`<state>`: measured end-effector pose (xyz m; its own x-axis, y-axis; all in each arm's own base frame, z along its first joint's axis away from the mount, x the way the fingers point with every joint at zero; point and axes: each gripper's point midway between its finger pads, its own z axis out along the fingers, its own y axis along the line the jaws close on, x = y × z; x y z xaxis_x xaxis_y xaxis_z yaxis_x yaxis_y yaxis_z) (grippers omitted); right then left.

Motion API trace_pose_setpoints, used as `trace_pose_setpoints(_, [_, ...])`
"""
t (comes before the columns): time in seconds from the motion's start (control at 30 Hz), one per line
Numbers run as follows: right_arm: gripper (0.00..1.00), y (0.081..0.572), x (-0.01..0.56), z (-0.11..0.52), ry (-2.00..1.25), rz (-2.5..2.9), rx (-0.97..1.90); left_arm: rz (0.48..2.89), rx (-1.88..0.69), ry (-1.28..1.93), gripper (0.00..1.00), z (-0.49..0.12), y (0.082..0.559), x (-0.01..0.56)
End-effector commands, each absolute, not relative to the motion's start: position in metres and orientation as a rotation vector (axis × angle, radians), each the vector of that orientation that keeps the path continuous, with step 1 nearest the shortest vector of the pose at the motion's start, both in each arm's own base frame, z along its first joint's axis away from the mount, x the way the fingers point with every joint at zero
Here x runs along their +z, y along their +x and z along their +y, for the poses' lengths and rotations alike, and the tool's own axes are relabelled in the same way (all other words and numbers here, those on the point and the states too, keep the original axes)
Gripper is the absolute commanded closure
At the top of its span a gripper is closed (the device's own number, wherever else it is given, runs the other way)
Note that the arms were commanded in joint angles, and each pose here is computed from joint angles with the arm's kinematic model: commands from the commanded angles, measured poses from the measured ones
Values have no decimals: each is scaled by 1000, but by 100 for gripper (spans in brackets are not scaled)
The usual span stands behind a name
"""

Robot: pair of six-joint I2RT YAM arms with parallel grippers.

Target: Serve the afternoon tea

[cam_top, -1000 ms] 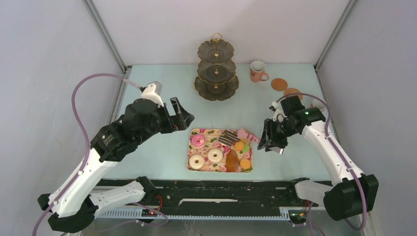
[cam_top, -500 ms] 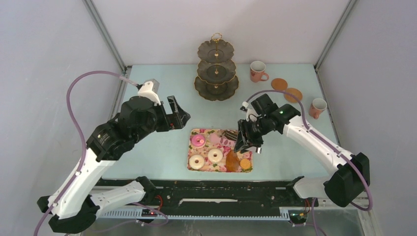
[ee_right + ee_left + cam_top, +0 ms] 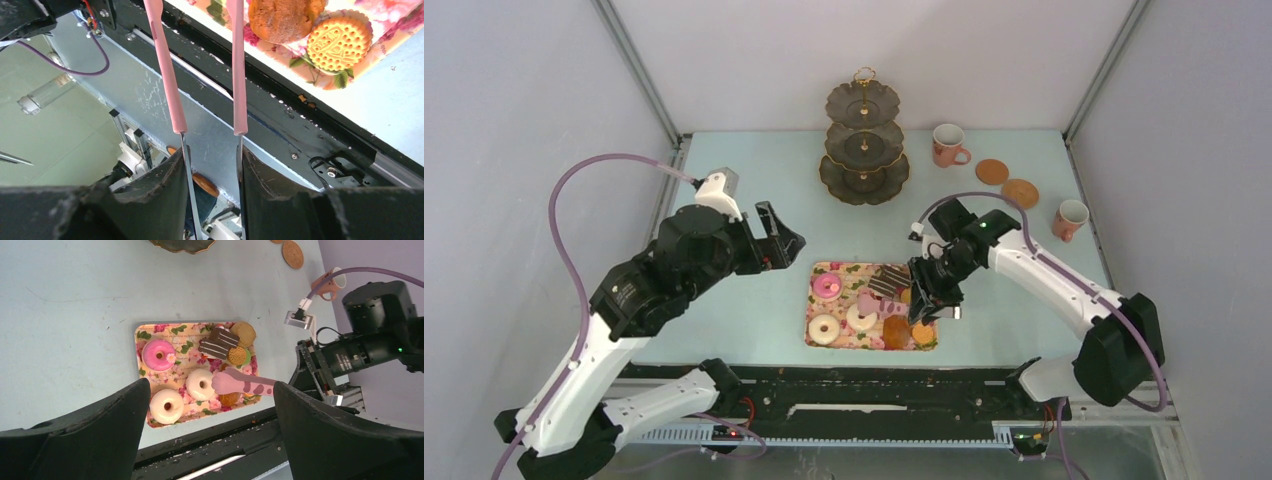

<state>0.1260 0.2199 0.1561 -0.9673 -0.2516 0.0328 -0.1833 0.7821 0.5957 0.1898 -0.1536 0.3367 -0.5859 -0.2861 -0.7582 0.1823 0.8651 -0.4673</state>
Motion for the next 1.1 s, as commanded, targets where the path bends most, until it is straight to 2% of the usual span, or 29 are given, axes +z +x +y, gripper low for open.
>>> trace_pose_setpoints(0.0, [60,127,147,223,387,-2824,-952,2071,-654,-109,0,-151,191,344])
trace_pose_setpoints(1.07, [61,136,117,227,289,-2697,-1046,2071,-656,-116,0,-156,203,350])
